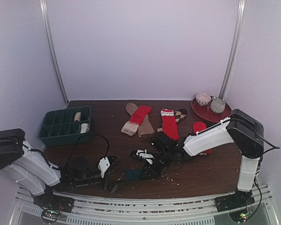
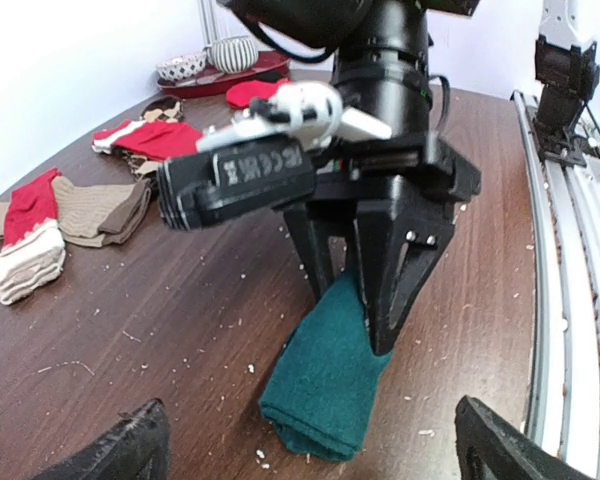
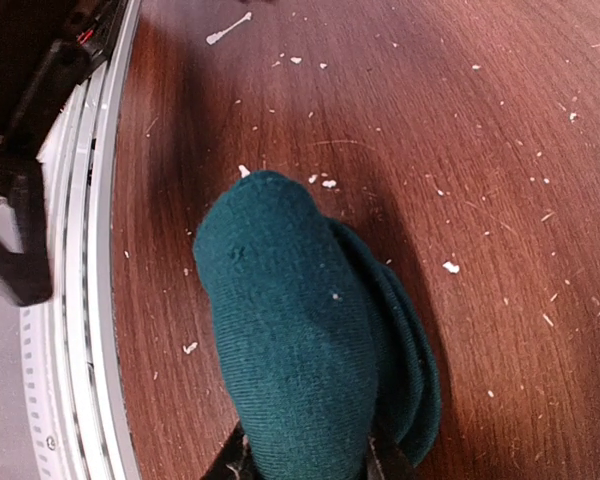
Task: Roll the socks
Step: Roll a pair of socks at the center of the board.
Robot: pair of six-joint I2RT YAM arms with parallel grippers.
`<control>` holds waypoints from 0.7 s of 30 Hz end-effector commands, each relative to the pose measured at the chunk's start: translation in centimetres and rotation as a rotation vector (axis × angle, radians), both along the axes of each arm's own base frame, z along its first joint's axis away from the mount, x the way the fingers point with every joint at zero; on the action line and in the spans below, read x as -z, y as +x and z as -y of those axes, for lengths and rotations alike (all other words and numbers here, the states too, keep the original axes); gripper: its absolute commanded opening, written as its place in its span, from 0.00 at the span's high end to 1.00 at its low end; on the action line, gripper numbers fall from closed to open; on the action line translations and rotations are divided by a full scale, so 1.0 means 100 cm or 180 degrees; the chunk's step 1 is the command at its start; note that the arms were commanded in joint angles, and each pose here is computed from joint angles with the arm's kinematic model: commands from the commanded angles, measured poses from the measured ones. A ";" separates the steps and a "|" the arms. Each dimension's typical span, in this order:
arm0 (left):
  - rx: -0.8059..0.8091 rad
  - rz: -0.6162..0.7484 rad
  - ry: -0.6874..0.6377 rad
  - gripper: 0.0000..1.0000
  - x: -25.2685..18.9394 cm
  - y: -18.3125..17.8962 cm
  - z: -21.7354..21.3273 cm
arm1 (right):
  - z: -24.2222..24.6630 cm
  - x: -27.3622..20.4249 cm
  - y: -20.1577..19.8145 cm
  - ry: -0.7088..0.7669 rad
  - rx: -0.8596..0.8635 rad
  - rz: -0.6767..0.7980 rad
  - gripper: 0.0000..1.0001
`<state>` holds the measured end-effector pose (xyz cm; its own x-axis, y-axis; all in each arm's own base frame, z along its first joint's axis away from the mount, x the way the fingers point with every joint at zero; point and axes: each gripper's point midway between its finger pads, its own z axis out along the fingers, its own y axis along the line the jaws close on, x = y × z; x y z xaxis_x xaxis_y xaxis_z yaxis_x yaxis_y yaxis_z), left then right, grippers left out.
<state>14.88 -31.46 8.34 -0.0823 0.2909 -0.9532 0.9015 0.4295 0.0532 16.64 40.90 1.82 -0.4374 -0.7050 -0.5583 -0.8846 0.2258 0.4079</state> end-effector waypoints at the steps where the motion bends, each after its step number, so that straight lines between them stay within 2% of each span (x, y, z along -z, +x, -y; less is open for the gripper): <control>1: 0.0252 0.0194 -0.0244 0.05 -0.013 0.006 0.015 | 0.083 0.085 -0.051 -0.1320 0.0074 -0.0668 0.74; 4: 0.0460 0.0167 -0.0341 0.10 -0.018 0.005 0.029 | 0.085 0.085 -0.052 -0.1344 0.0065 -0.0692 0.74; 9: 0.0647 0.0115 -0.0164 0.14 -0.010 0.008 0.049 | 0.084 0.085 -0.052 -0.1349 0.0047 -0.0684 0.74; 13: 0.0837 -0.0150 -0.0110 0.20 0.001 0.010 0.055 | 0.084 0.086 -0.051 -0.1362 0.0049 -0.0664 0.75; 21: 0.0687 -0.0525 -0.0172 0.23 0.025 0.018 0.042 | 0.084 0.086 -0.051 -0.1339 0.0064 -0.0658 0.75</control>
<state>17.21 -35.69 6.05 -0.1355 0.3003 -0.9442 0.9670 0.2477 -0.0599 16.62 40.92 1.75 -0.4452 -0.7125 -0.5423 -0.8788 0.2314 0.4174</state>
